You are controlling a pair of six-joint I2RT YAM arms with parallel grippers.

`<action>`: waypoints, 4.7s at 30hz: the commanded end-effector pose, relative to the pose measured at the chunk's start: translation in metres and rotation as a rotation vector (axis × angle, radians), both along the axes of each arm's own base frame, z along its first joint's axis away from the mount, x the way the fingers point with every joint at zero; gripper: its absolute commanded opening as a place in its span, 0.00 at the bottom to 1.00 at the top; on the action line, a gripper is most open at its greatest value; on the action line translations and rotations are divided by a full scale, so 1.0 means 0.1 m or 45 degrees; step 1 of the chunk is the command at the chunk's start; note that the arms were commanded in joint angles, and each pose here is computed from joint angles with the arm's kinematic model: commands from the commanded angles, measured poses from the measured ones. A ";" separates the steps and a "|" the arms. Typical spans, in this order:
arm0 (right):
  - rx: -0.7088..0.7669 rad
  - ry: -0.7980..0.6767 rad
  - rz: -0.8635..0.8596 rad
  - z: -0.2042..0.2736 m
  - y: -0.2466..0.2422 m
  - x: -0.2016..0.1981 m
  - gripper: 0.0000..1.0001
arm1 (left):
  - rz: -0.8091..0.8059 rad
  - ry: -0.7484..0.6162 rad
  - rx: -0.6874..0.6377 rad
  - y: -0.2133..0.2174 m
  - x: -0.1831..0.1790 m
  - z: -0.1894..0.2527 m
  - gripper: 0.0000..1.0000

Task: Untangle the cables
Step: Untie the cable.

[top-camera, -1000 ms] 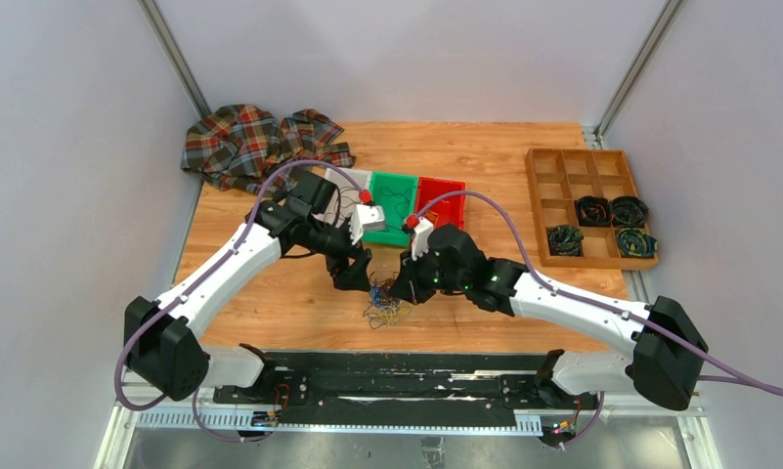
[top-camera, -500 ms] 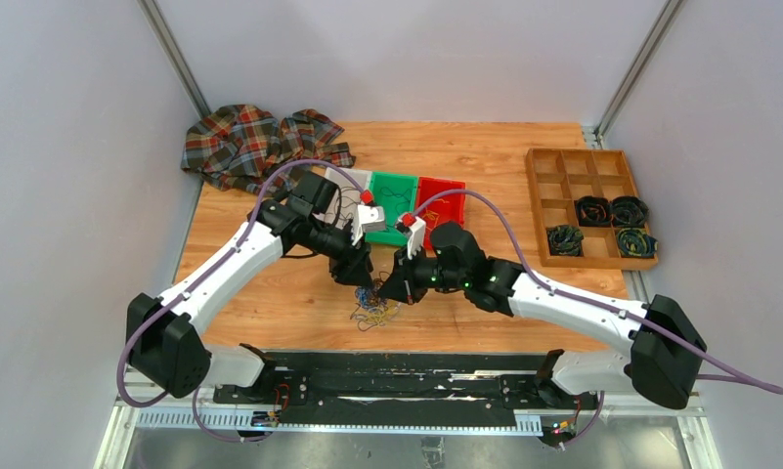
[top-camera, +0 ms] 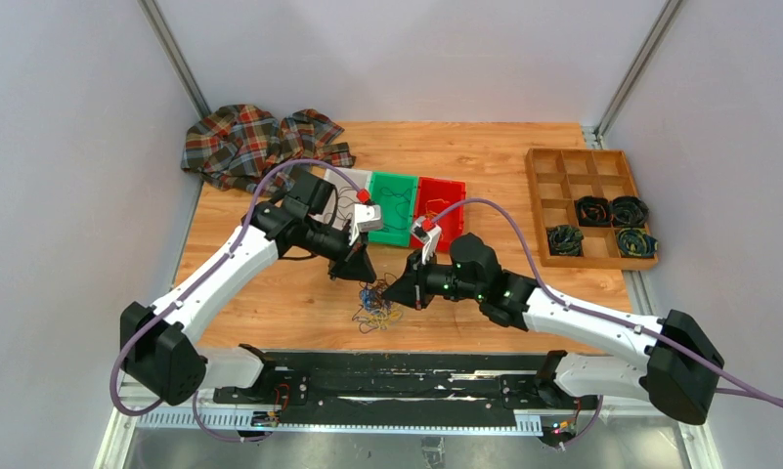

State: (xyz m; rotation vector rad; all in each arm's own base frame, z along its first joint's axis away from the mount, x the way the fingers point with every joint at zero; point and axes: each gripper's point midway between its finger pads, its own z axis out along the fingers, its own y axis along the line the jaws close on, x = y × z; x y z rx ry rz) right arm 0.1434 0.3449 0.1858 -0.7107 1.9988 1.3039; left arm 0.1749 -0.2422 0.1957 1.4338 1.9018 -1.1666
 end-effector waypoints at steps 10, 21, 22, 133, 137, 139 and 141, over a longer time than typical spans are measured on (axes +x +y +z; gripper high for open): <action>-0.037 -0.113 -0.373 0.03 -0.40 0.36 0.46 | 0.151 -0.050 -0.072 -0.03 0.06 0.45 0.01; -0.026 -0.376 -0.395 0.46 -0.26 0.45 0.56 | 0.291 -0.004 -0.076 -0.05 0.17 0.49 0.01; -0.021 -0.386 -0.380 0.48 -0.22 0.44 0.56 | 0.293 -0.006 -0.078 -0.05 0.18 0.50 0.01; -0.227 -0.122 -0.479 -1.24 -0.45 0.47 0.30 | 0.745 -0.973 -0.558 0.64 0.13 3.98 0.00; -0.261 -0.107 -0.513 -1.35 -0.63 0.41 0.23 | 0.785 -1.018 -0.577 0.70 0.14 4.09 0.00; -0.284 -0.105 -0.532 -1.39 -0.72 0.38 0.20 | 0.823 -1.061 -0.588 0.76 0.16 4.18 0.00; -0.301 -0.103 -0.551 -1.42 -0.81 0.35 0.14 | 0.860 -1.095 -0.599 0.81 0.18 4.24 0.00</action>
